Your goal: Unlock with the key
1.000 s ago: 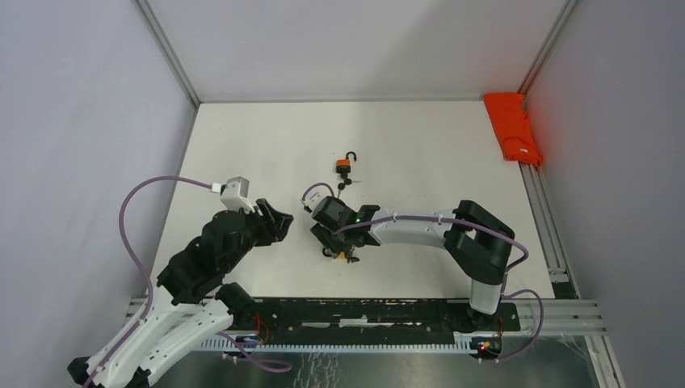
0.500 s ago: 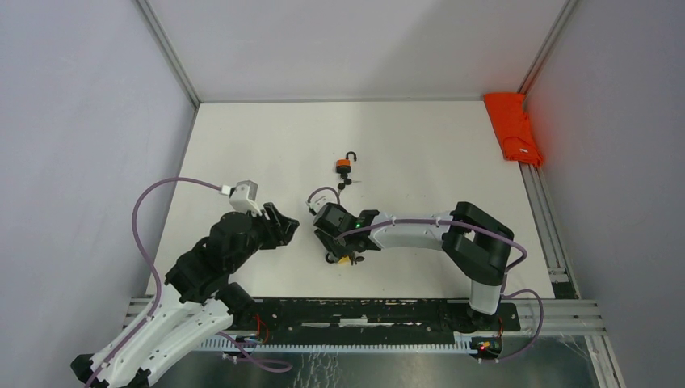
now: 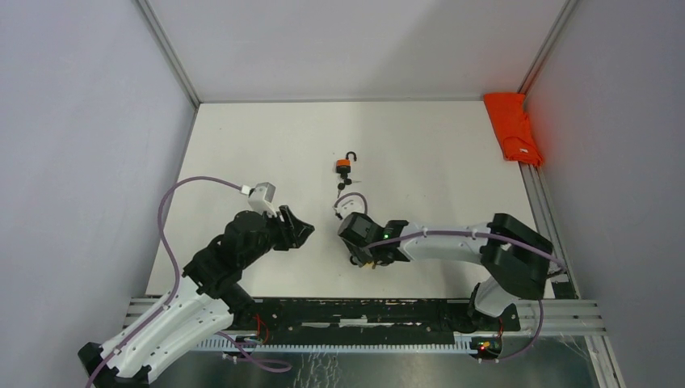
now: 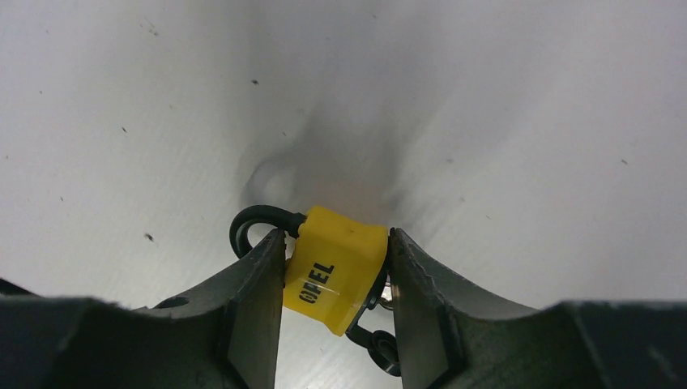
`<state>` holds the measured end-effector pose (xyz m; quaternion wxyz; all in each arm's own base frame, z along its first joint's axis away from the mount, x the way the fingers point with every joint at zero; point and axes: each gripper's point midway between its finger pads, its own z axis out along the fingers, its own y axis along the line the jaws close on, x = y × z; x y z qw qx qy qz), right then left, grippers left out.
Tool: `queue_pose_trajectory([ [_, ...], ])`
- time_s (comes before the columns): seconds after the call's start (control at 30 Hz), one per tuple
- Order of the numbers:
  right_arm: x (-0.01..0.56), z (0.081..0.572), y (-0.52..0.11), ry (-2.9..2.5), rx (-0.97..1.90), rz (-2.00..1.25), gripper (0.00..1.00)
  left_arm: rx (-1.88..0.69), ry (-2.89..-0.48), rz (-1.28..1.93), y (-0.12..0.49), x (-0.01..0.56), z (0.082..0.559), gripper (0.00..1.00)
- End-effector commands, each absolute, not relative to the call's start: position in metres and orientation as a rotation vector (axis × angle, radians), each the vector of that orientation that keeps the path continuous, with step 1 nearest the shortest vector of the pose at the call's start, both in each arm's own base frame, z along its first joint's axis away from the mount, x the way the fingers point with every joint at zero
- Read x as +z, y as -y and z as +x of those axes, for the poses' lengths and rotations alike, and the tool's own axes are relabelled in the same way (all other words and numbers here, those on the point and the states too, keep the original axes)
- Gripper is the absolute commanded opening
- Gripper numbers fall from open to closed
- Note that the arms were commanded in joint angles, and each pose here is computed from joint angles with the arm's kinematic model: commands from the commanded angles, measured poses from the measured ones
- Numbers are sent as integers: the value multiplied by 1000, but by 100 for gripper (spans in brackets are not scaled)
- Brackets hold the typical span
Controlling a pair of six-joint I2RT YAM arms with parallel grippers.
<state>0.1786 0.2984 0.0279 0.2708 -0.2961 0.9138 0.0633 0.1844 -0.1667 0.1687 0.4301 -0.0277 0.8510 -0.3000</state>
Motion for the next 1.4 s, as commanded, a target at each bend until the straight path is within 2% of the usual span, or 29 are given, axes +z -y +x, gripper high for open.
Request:
queue_pose_trajectory([
  [0.0, 71, 194, -301, -2314, 276, -657, 0, -942, -1982, 2, 196, 203, 189, 58],
  [0.2, 102, 196, -295, -2187, 357, -639, 0, -1194, -1956, 217, 242, 221, 175, 58],
  [0.37, 137, 195, -290, -2059, 452, -630, 0, -1287, -2018, 360, 269, 218, 171, 48],
  [0.57, 188, 185, -297, -1893, 579, -731, 0, -1338, -2038, 480, 289, 223, 174, 48],
  [0.73, 199, 178, -299, -1848, 603, -820, 0, -1443, -2036, 580, 308, 224, 172, 48],
  [1.0, 216, 171, -298, -1779, 642, -870, 0, -1474, -2069, 679, 320, 218, 173, 49],
  [1.37, 227, 169, -298, -1745, 641, -889, 0, -1620, -2107, 839, 322, 209, 146, 50],
])
